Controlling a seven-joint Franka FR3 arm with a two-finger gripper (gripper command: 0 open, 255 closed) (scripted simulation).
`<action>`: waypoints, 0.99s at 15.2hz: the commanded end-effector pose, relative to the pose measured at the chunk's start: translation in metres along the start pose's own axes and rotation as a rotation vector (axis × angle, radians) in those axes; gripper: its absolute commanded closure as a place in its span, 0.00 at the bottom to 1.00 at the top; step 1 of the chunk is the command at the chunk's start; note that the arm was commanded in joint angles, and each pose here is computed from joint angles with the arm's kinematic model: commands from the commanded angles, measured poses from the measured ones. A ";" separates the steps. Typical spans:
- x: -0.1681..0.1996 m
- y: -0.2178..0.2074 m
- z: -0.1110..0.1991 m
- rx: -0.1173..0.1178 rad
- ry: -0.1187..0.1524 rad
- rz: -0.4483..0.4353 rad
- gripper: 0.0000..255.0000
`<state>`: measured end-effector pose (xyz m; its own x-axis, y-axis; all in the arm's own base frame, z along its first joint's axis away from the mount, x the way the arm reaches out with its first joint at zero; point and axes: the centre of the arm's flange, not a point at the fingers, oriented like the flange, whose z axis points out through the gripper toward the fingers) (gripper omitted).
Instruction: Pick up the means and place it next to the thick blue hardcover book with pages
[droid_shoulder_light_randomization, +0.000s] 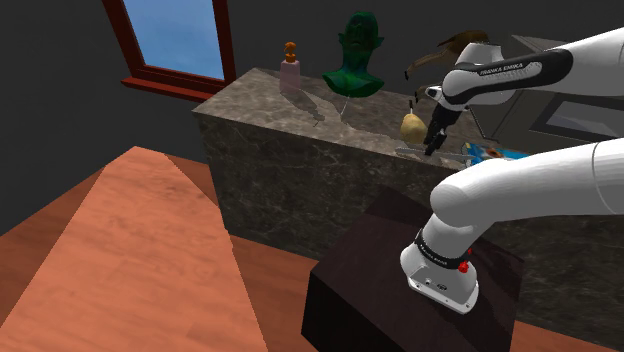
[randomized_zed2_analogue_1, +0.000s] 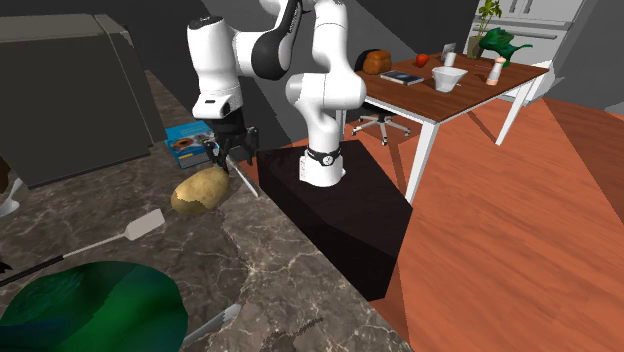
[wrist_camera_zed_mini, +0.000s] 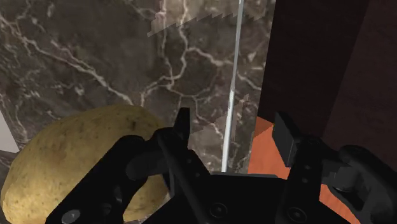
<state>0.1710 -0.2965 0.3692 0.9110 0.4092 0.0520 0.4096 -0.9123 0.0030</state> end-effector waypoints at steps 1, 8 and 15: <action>0.000 0.000 0.000 0.000 0.000 0.000 0.00; 0.000 0.000 -0.050 0.000 0.000 0.000 0.00; 0.000 0.000 -0.050 0.000 0.000 0.000 0.00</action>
<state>0.1686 -0.2975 0.4191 0.9110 0.4092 0.0520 0.4096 -0.9123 0.0031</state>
